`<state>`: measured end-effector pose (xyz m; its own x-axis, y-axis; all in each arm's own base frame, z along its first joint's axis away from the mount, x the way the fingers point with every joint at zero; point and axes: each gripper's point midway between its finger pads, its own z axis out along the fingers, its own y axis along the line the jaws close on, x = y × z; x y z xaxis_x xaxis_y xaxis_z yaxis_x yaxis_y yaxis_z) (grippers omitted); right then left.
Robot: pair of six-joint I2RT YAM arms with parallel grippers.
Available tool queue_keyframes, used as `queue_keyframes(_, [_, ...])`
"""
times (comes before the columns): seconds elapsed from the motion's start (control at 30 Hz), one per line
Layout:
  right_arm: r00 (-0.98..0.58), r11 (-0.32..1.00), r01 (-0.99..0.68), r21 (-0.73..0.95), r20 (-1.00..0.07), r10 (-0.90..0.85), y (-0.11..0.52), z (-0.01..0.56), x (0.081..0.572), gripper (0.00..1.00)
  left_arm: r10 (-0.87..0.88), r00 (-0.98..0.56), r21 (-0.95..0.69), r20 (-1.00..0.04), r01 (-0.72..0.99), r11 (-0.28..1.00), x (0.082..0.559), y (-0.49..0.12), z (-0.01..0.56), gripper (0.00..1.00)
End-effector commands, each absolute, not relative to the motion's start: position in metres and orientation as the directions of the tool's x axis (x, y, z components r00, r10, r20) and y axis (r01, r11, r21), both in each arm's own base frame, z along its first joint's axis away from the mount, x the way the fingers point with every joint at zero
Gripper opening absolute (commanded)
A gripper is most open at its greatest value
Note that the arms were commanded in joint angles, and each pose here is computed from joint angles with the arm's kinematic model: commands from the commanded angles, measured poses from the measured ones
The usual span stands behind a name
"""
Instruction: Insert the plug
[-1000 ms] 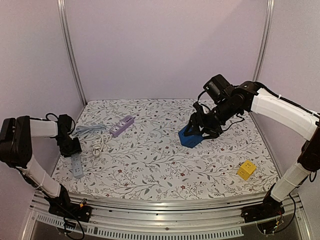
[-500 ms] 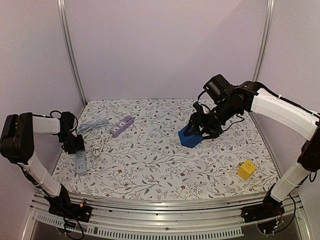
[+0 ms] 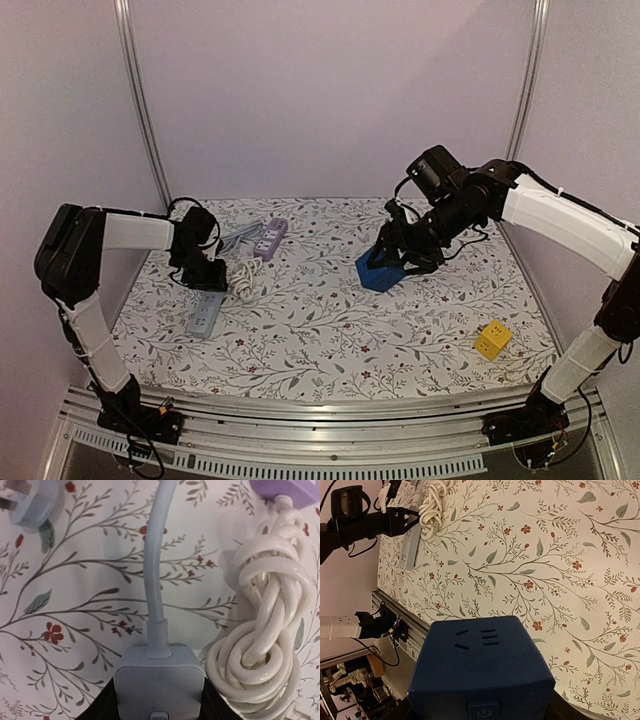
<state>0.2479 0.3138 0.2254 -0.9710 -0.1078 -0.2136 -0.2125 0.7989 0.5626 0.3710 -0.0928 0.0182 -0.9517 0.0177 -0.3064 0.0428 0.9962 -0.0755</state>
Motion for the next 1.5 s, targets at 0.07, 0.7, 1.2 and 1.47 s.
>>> queue_keyframes(0.07, [-0.964,0.806,-0.228,0.546,-0.244,-0.107,0.316,0.229,0.255,0.0,0.272,-0.907,-0.092,-0.322,0.316,0.944,0.367,-0.183,0.023,0.11])
queue_keyframes(0.7, [-0.955,0.855,-0.211,0.473,-0.286,-0.078,0.29,0.235,0.252,0.0,0.727,-0.602,-0.045,-0.33,0.779,0.625,0.3,-0.364,0.017,0.1])
queue_keyframes(1.2, [-0.947,0.881,-0.213,0.423,-0.313,-0.078,0.276,0.24,0.252,0.0,0.656,-0.619,-0.062,-0.432,0.746,0.664,0.304,-0.369,0.042,0.73])
queue_keyframes(1.47, [-0.938,0.878,-0.258,0.404,-0.32,-0.129,0.281,0.242,0.256,0.0,0.614,-0.606,-0.056,-0.506,0.733,0.678,0.31,-0.365,0.084,0.9])
